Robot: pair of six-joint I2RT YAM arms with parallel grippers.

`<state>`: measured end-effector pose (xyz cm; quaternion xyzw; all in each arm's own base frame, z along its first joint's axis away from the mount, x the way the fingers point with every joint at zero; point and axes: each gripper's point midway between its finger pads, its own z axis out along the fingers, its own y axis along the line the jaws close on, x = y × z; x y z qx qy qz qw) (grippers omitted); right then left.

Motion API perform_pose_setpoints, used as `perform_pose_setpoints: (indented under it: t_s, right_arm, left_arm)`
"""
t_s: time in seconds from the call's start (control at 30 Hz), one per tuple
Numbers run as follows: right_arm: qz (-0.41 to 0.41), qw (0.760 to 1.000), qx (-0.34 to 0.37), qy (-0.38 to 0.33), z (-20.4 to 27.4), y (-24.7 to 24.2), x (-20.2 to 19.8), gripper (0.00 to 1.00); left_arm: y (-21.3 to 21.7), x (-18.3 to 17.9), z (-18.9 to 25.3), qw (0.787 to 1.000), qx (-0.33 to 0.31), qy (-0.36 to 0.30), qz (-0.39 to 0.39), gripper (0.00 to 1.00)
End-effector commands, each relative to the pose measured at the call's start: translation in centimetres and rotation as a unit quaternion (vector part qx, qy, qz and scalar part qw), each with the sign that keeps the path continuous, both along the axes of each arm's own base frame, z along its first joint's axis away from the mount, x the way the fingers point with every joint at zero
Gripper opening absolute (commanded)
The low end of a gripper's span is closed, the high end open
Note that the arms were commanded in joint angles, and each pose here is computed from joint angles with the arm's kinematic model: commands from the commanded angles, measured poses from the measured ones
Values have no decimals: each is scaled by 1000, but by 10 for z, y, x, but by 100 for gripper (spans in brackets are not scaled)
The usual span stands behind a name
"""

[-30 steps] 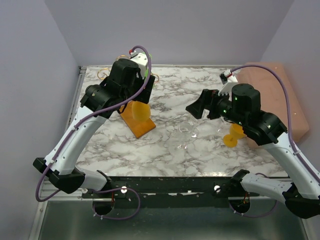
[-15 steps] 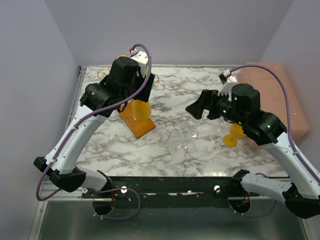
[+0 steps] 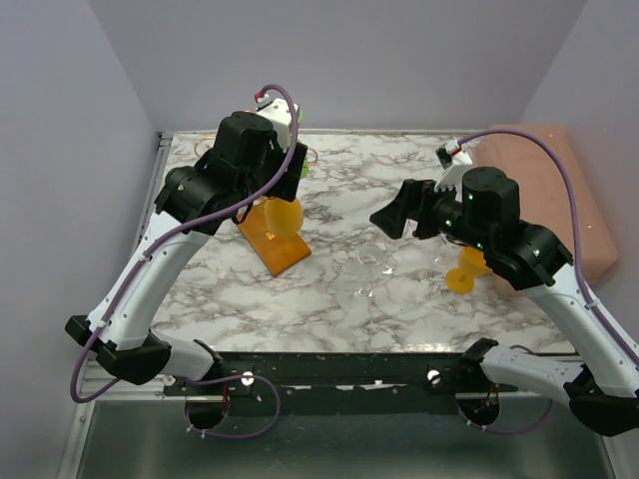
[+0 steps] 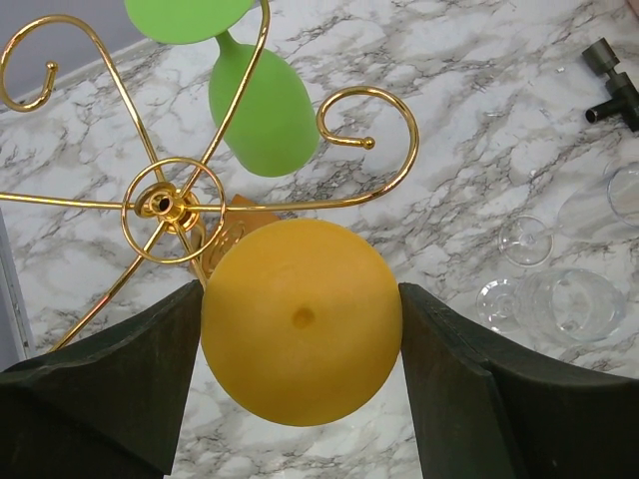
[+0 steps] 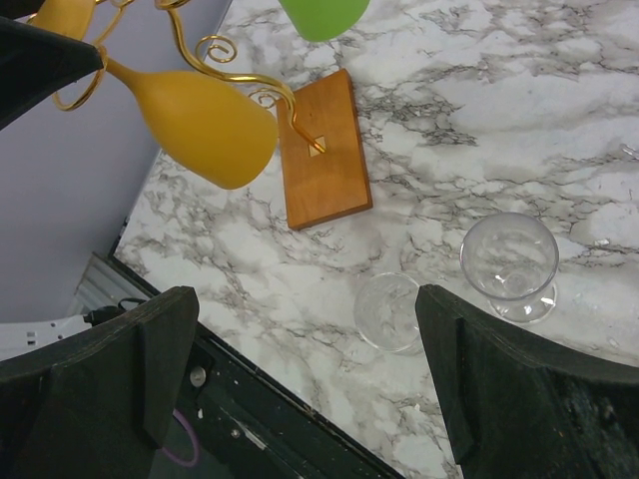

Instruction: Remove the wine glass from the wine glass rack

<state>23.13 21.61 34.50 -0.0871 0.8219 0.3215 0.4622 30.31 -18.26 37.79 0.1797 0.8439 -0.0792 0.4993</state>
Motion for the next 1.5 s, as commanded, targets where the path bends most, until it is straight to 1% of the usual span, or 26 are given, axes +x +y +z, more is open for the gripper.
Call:
perform_pose_setpoints:
  t_s: [0.0, 0.27, 0.73, 0.93, 1.1, 1.47]
  right_arm:
    - [16, 1000, -7, 7, -7, 2, -3, 100]
    - [17, 1000, -10, 7, -6, 2, -3, 100]
    - [23, 1000, -9, 1, 0, 5, -2, 100]
    - [25, 1000, -11, 3, -1, 5, -2, 100]
    - [24, 1000, -11, 3, -2, 4, -3, 100]
    - [27, 1000, -7, 7, -4, 7, -2, 100]
  left_arm:
    - [-2, -7, 18, 999, -26, -25, -12, 63]
    - [-6, -12, 16, 999, -27, -25, -29, 63]
    - [-14, -33, 13, 996, -27, -17, -86, 63]
    - [-12, -38, 16, 995, -32, -18, -89, 63]
    - [-5, -41, 14, 996, -27, -17, -79, 63]
    - [26, -35, 7, 1000, 16, -23, -6, 63]
